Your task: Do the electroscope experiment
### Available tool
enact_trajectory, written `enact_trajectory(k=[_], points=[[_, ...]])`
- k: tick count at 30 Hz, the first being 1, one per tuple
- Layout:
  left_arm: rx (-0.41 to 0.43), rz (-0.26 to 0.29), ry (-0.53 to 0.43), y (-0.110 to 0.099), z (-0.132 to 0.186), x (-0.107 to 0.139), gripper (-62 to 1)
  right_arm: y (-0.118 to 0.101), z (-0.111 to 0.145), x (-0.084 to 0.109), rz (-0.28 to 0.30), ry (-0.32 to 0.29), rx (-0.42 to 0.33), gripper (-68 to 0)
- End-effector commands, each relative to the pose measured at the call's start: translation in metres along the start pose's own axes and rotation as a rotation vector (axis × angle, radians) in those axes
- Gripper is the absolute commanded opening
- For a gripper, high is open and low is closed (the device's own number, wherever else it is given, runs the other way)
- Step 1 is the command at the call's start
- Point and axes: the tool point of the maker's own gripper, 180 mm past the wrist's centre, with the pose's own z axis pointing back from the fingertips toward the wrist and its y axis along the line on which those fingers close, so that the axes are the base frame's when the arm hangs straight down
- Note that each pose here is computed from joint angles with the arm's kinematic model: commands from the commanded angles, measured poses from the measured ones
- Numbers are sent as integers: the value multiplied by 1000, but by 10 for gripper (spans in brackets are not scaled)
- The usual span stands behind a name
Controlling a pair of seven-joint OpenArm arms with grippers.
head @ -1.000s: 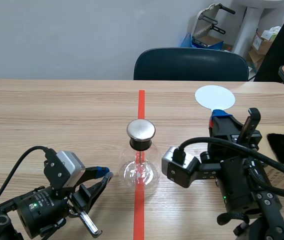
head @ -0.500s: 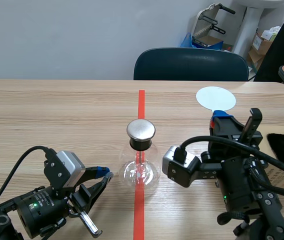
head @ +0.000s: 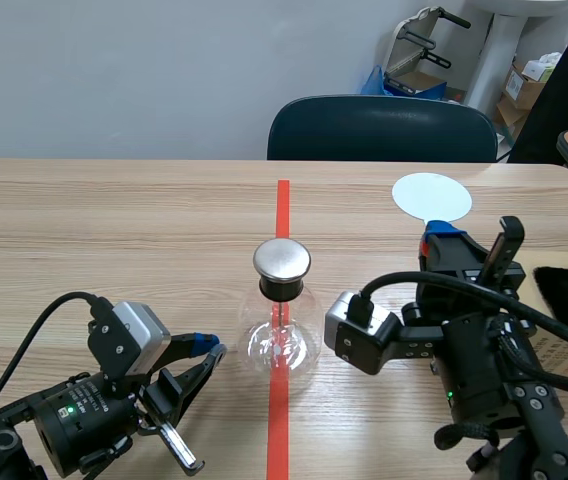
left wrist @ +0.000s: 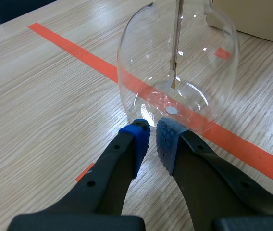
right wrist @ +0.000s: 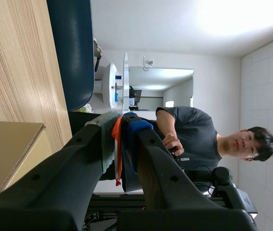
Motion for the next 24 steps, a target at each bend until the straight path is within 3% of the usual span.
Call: enact_trajectory(k=[1,17,24], points=[[2,6,-31,-1,-3,8,-522,-7,-4,-5,3,12,-26,-665],[2,6,-30,-1,-3,8,-522,-6,-4,-5,-3,14,-23,-665],[2,6,25,-1,-3,-2,-522,-6,-4,-5,-3,14,-23,-665]])
